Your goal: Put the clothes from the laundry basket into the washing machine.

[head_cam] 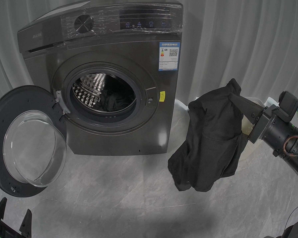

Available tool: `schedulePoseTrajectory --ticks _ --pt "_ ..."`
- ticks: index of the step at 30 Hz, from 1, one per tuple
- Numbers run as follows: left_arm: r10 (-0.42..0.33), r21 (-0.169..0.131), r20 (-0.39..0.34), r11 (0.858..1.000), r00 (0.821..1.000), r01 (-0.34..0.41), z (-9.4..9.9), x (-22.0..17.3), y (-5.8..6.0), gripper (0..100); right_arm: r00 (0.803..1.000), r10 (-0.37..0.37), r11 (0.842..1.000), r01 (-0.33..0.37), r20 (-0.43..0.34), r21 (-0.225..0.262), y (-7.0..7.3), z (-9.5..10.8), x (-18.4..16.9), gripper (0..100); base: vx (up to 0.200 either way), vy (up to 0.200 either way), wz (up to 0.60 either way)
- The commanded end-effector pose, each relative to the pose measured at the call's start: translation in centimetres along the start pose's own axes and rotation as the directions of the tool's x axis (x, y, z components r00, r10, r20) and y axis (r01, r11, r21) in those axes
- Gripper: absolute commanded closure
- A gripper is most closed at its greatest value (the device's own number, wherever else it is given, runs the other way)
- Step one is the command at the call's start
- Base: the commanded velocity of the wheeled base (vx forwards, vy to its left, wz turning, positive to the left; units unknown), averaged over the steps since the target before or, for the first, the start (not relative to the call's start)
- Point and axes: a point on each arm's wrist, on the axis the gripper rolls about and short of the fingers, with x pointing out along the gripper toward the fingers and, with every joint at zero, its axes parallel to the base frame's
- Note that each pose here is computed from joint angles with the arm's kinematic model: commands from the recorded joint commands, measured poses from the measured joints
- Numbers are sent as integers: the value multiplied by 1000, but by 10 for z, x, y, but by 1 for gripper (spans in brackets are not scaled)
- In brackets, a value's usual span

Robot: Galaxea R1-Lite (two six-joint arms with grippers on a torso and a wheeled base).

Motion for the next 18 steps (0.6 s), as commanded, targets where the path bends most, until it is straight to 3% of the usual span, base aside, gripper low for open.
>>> schedulePoseTrajectory --ticks 1,11,18 --pt "0 0 2 1000 1000 0 -5 0 0 0 1000 0 1000 0 -2 0 0 -1 0 100 0 200 0" --pt "0 0 1 1000 1000 0 -5 0 0 0 1000 -1 1000 1 -7 0 0 -2 1 100 0 200 0" --pt "0 1 1 1000 1000 0 -5 0 0 0 1000 -1 1000 1 -8 -1 0 -2 2 100 0 0 0"
